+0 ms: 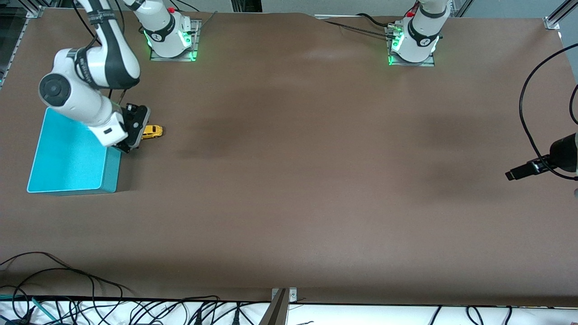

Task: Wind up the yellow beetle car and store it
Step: 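Lower the right gripper onto the car beside the box and grasp it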

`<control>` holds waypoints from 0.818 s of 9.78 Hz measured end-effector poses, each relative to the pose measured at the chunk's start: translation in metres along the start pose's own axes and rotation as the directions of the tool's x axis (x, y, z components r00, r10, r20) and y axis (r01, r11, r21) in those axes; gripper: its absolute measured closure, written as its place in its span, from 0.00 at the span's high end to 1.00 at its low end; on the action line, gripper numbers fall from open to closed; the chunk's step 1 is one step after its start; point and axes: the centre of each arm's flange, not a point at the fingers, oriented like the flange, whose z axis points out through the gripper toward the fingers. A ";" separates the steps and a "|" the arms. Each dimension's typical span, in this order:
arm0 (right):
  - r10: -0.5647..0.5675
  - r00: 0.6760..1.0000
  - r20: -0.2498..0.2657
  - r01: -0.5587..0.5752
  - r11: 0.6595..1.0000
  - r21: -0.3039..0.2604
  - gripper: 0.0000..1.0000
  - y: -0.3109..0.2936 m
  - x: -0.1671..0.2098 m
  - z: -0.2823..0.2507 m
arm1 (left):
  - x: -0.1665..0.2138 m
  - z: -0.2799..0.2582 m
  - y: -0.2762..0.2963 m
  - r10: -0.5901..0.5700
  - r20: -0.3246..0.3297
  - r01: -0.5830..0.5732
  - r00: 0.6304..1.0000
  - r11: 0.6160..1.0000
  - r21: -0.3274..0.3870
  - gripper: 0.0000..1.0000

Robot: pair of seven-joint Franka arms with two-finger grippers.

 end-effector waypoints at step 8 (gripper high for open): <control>-0.162 0.987 -0.018 0.160 0.985 -0.059 1.00 -0.042 -0.067 0.089 | -0.008 -0.034 0.025 0.080 -0.058 -0.081 0.995 0.997 -0.014 1.00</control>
